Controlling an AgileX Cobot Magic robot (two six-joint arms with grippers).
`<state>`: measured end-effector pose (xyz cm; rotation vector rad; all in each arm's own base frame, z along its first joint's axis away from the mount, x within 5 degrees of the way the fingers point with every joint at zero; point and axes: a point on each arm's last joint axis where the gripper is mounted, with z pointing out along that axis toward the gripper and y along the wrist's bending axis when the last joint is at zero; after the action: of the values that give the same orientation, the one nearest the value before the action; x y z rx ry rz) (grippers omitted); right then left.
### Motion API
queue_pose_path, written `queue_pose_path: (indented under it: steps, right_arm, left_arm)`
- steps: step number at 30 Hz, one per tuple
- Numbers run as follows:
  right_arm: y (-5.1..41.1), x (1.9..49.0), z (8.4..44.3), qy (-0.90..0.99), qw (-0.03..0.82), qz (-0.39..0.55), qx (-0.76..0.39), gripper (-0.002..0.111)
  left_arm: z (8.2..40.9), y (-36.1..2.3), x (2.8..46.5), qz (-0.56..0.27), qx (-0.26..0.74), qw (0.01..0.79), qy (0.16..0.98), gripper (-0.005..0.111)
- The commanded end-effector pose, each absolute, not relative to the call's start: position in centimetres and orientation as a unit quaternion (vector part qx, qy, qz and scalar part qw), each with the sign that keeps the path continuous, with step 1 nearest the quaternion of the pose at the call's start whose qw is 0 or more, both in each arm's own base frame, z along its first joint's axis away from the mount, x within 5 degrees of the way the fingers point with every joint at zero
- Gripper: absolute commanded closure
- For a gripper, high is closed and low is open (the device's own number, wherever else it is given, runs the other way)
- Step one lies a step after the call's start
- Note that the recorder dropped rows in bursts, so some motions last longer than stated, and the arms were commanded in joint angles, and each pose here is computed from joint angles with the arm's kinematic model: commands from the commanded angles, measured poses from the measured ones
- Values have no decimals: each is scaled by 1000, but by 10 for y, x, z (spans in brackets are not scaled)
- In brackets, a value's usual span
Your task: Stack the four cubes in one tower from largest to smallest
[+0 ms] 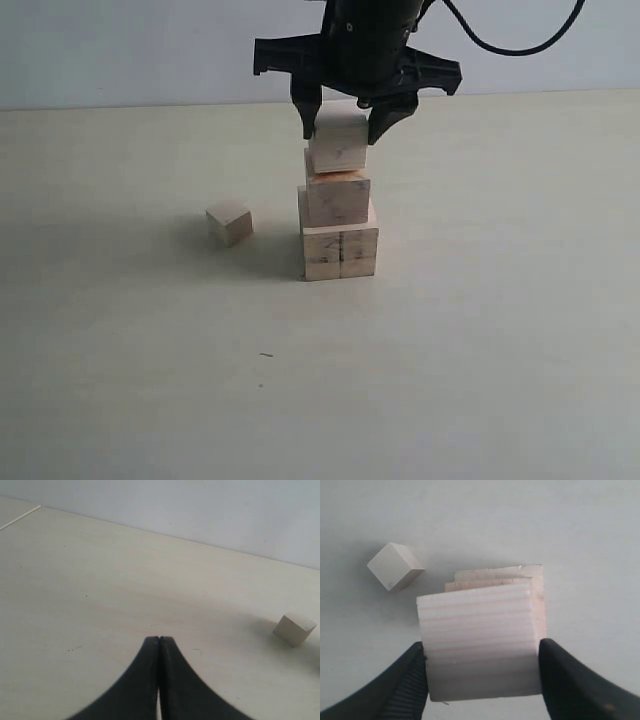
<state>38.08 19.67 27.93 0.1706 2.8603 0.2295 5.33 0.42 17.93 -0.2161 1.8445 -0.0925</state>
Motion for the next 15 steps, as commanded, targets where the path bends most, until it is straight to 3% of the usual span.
queue_pose_path:
  steps: [1, 15]
  right_arm:
    - [196, 381, 279, 986, 135, 76, 55, 57]
    - [197, 381, 277, 987, 129, 76, 54, 57]
  left_arm:
    - [181, 4, 53, -41, -89, 605, 790, 107]
    - [181, 4, 53, -41, -89, 605, 790, 107]
